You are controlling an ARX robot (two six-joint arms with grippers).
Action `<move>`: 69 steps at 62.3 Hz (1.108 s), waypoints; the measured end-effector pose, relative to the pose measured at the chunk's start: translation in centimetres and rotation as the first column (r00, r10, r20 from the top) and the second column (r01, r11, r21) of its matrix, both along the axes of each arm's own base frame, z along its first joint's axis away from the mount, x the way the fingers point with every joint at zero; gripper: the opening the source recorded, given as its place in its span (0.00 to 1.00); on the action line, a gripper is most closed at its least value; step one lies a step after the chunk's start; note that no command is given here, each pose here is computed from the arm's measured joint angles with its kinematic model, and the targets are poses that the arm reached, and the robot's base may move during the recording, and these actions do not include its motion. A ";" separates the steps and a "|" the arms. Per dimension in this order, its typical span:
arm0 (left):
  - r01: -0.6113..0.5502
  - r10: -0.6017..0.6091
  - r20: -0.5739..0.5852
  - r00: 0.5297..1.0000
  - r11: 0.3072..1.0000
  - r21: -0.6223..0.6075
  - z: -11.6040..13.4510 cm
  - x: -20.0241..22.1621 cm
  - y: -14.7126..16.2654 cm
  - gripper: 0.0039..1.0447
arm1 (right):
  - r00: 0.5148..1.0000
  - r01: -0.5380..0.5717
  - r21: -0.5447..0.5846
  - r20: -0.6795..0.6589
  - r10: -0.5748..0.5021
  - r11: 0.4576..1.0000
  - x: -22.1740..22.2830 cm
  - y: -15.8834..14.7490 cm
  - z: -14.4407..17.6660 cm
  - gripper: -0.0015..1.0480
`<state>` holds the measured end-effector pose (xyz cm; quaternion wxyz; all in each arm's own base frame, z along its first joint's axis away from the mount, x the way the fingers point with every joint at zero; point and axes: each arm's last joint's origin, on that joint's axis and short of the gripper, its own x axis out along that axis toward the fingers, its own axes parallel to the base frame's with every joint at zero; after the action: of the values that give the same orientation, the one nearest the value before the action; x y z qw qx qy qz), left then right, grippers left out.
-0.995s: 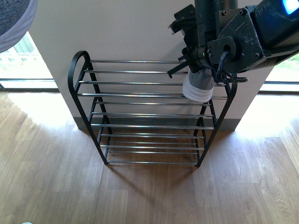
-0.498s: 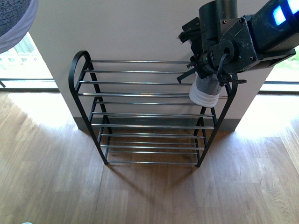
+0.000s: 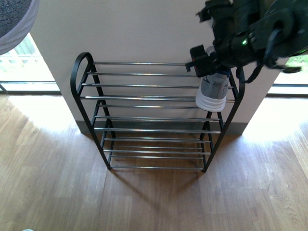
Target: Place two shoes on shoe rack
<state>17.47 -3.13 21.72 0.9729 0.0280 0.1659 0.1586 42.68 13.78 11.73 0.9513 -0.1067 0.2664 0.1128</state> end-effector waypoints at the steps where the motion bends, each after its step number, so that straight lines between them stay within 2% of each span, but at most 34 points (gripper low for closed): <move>1: 0.000 0.000 0.000 1.000 1.000 0.000 0.0 0.0 0.0 0.01 | 1.000 -0.009 0.023 0.000 0.009 1.000 -0.7 -0.2 0.8 0.76; 7: 0.000 0.000 0.000 1.000 1.000 0.000 0.0 0.0 0.0 0.01 | 0.999 -0.055 0.136 0.007 0.054 0.989 -4.2 -1.1 4.5 0.91; 9: 0.000 0.000 0.000 1.000 1.000 0.000 0.0 0.0 0.0 0.01 | 0.997 -0.073 0.175 0.005 0.073 0.982 -5.5 -1.4 5.6 0.93; 20: 0.000 0.000 0.000 1.000 1.000 0.000 0.0 0.0 0.0 0.01 | 0.983 -0.175 0.333 0.007 0.183 0.927 -13.0 -4.0 10.0 0.91; 30: 0.000 0.000 0.000 1.000 1.000 0.000 0.0 0.0 0.0 0.01 | 0.968 -0.249 0.409 0.073 0.240 0.878 -20.5 -8.0 13.5 0.91; 36: 0.000 0.000 0.000 1.000 1.000 0.000 0.0 0.0 0.0 0.01 | 0.954 -0.299 0.473 0.135 0.267 0.829 -25.2 -10.9 15.0 0.91; 50: 0.000 0.000 0.000 1.000 1.000 0.000 0.0 0.0 0.0 0.01 | 0.952 -0.304 0.479 0.174 0.250 0.824 -26.7 -12.0 15.5 0.91; 52: 0.000 0.000 0.000 1.000 1.000 0.000 0.0 0.0 0.0 0.01 | 0.954 -0.290 0.446 0.209 0.217 0.847 -26.7 -11.9 15.3 0.88; 53: 0.002 -0.002 0.000 1.000 1.000 -0.001 0.0 0.0 0.0 0.01 | 0.958 -0.222 0.389 0.258 0.126 0.894 -26.6 -11.9 15.1 0.85; 56: 0.002 -0.002 0.000 1.000 1.000 -0.001 0.0 0.0 0.0 0.01 | 0.929 -0.106 0.319 0.371 -0.021 0.942 -26.9 -11.8 14.3 0.77; 61: -0.001 0.001 0.000 1.000 1.000 0.000 0.0 0.0 0.0 0.01 | 0.843 0.116 0.288 0.477 -0.247 0.951 -27.7 -12.5 13.1 0.61; 69: 0.000 0.000 0.000 1.000 1.000 0.000 0.0 0.0 0.0 0.01 | 0.838 0.150 0.275 0.474 -0.269 0.950 -28.4 -13.6 11.2 0.40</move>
<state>17.47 -3.13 21.72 0.9729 0.0280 0.1659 0.1586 14.26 0.22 22.90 1.0000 0.0067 0.0028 0.0051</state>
